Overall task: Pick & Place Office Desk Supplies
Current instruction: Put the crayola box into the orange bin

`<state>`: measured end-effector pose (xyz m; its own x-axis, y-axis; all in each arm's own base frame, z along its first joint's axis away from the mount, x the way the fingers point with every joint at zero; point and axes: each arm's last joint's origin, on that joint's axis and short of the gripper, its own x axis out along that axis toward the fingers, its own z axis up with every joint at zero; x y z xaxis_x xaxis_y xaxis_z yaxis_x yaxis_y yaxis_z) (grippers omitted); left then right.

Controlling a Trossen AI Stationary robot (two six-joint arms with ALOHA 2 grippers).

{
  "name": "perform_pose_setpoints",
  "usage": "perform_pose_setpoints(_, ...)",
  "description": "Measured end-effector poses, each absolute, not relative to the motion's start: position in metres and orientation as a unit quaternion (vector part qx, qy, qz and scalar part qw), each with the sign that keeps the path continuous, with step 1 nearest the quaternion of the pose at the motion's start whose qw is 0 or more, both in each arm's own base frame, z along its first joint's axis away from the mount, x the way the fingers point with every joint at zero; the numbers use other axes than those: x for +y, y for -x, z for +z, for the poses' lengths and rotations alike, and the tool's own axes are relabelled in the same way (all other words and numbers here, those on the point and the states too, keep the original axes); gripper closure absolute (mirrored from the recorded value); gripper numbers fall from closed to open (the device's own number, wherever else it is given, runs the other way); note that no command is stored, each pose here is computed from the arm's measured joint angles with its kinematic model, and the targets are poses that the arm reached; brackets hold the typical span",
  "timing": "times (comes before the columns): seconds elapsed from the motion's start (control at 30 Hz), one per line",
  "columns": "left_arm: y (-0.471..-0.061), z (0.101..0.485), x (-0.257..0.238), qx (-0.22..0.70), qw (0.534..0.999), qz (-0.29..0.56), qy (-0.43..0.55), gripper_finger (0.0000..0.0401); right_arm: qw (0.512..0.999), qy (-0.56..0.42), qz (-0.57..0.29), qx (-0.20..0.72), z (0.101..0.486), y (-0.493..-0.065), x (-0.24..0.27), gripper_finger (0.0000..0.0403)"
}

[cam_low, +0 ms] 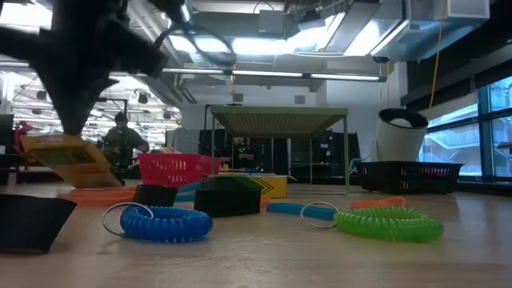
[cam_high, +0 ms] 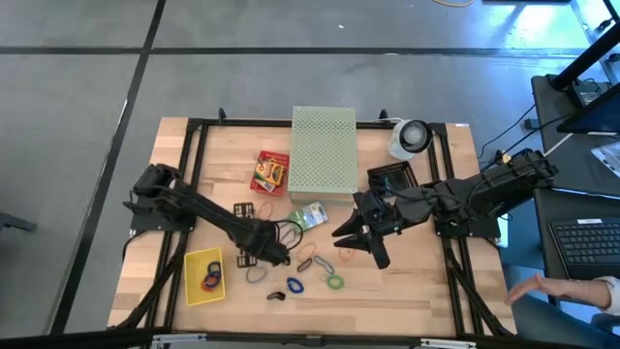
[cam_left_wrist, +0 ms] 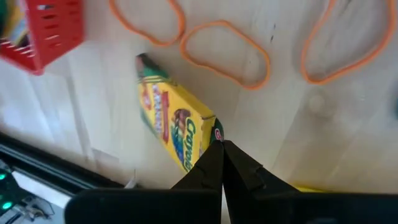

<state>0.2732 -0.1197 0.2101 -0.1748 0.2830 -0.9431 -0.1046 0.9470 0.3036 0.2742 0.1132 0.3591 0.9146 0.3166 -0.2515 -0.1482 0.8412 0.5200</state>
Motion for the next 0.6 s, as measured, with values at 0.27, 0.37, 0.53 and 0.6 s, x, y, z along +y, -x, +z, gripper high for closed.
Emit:
perform_pose_setpoints(0.27, -0.266, 0.245, -0.099, 0.73, 0.647, 0.217, -0.027, 0.04, 0.945, -0.254, 0.123, 0.166, 0.359, -0.274, 0.113, 0.0268)
perform_pose_setpoints(0.37, -0.261, 0.257, -0.089, 0.714, 0.658, 0.241, -0.01, 0.04, 0.945, -0.253, 0.124, 0.167, 0.359, -0.274, 0.113, 0.0268)
perform_pose_setpoints(0.53, -0.251, 0.277, -0.069, 0.682, 0.674, 0.285, 0.013, 0.04, 0.945, -0.253, 0.125, 0.167, 0.359, -0.274, 0.113, 0.0268)
perform_pose_setpoints(0.6, -0.248, 0.284, -0.061, 0.669, 0.681, 0.297, 0.022, 0.04, 0.946, -0.25, 0.125, 0.166, 0.359, -0.274, 0.113, 0.0268)
